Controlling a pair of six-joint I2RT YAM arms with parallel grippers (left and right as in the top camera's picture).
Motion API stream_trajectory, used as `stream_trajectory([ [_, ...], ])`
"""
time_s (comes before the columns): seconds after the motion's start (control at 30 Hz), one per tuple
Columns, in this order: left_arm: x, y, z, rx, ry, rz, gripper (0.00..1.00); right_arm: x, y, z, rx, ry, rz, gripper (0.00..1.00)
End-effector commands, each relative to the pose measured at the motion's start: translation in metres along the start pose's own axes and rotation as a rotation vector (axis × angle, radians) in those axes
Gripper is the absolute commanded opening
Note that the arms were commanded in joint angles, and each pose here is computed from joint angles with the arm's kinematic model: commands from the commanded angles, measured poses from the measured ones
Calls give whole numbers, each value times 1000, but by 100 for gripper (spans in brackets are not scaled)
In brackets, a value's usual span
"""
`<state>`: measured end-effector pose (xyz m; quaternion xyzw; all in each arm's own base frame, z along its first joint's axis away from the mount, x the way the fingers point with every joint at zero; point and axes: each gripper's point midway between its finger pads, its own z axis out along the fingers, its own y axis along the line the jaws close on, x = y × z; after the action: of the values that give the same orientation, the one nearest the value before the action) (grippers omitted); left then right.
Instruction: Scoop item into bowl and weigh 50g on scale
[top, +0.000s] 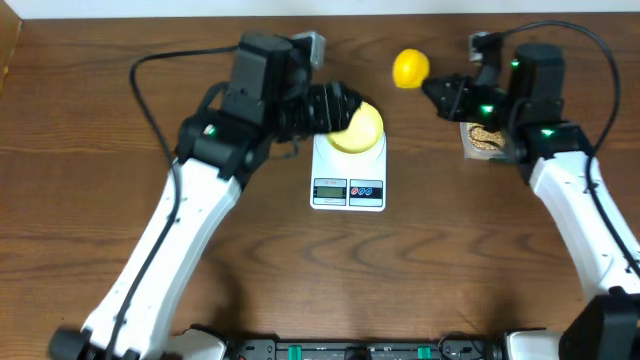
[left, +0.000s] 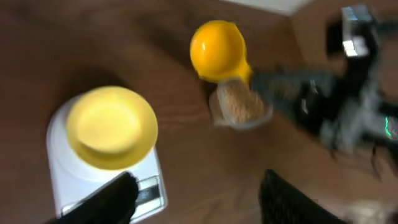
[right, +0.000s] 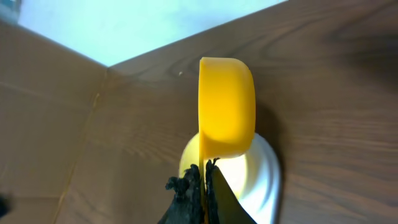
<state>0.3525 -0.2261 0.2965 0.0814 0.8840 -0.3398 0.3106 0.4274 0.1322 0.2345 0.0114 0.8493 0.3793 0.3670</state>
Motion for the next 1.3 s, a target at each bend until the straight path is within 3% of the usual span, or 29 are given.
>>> stream_trajectory([
  [0.0, 14, -13, -25, -24, 12, 249, 72, -28, 11, -34, 11, -87, -94, 1],
  [0.2, 73, -10, -9, -116, 224, 261, 84, -28, -1, -47, 55, -85, -90, 1],
  [0.3, 103, -19, 11, -102, 327, 295, 97, -22, -4, -46, 64, -64, -105, 1],
  [0.7, 191, 3, 90, -289, 539, 480, 98, -11, -8, -46, 79, -21, -109, 1],
  [1.27, 206, 45, 154, -390, 543, 627, 98, -7, -8, -46, 77, -5, -125, 1],
])
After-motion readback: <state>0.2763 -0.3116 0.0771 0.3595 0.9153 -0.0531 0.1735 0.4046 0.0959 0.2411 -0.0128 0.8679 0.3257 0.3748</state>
